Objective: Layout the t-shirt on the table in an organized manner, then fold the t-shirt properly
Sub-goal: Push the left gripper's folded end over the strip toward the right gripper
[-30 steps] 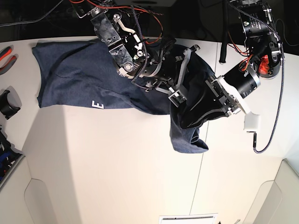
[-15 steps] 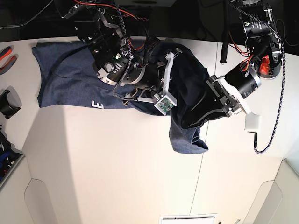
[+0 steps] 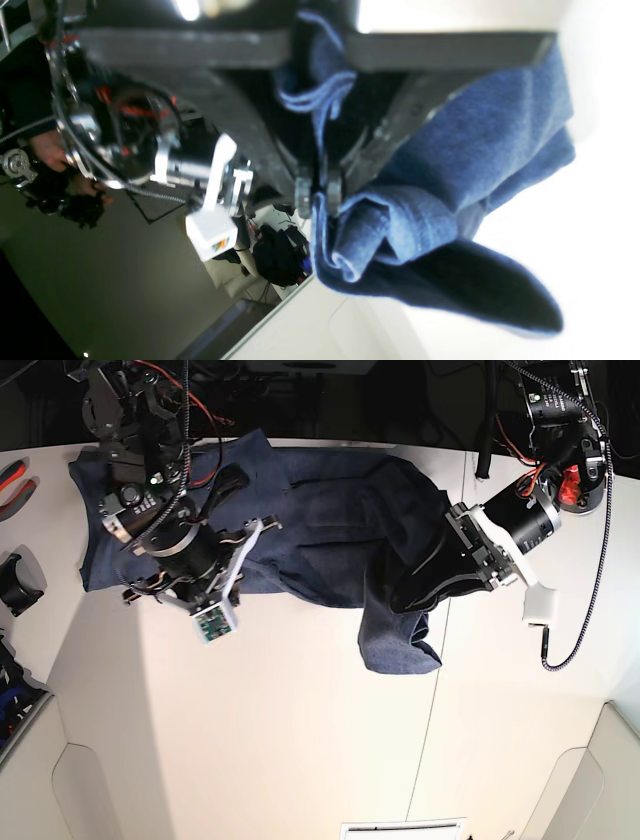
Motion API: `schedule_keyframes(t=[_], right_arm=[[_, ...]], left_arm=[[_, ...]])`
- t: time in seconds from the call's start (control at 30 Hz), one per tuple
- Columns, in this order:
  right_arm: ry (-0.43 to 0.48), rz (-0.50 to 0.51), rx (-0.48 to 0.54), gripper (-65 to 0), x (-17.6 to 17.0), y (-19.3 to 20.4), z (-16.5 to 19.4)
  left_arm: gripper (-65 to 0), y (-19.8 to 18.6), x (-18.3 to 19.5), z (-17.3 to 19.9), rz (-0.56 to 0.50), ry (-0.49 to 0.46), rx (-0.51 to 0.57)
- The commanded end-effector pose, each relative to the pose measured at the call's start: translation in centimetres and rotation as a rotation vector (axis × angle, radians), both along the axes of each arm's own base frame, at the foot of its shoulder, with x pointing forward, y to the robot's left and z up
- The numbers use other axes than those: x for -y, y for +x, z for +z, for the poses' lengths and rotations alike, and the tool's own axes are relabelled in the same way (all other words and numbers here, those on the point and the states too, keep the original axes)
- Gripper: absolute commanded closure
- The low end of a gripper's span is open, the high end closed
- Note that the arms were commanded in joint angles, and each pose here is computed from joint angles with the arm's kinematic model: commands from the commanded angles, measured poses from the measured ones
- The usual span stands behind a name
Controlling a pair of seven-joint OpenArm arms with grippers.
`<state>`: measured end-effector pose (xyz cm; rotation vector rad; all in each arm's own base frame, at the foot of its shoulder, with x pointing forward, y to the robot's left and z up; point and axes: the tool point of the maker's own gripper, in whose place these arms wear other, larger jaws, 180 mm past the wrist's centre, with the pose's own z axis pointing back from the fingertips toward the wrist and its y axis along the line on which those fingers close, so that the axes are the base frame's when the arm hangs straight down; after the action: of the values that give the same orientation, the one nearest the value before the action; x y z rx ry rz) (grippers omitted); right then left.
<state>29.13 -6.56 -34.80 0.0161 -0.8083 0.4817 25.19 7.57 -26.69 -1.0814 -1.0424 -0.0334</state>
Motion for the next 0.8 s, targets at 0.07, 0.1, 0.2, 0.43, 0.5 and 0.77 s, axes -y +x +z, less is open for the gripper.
schedule_keyframes(t=[0.07, 0.1, 0.2, 0.43, 0.5, 0.77], right_arm=[[0.002, -0.123, 0.104, 0.0, 4.2, 2.3, 2.3], [-0.002, -0.161, 0.112, 0.0, 5.5, 2.5, 2.6], [0.017, -0.250, 0.122, 0.0, 8.7, 2.9, 3.1], [0.088, -0.324, 0.135, 0.0, 12.2, 2.8, 3.9], [0.097, -0.342, 0.136, 0.0, 12.8, 2.7, 4.0], [0.096, -0.343, 0.130, 0.0, 13.2, 2.6, 4.0]], left_arm=[[0.0, 0.2, 0.6, 0.3, -0.008, -0.057, 0.013], [0.0, 0.1, 1.1, -0.2, -0.020, -0.068, -0.006], [0.0, -0.2, 2.7, -1.9, -0.057, -0.109, -0.065], [0.0, -0.8, 7.9, -3.8, -0.196, -0.092, -0.111], [0.0, -1.0, 9.2, -3.8, -0.231, -0.075, -0.102], [0.0, -0.5, 13.1, -4.8, -0.266, 0.074, -0.037]])
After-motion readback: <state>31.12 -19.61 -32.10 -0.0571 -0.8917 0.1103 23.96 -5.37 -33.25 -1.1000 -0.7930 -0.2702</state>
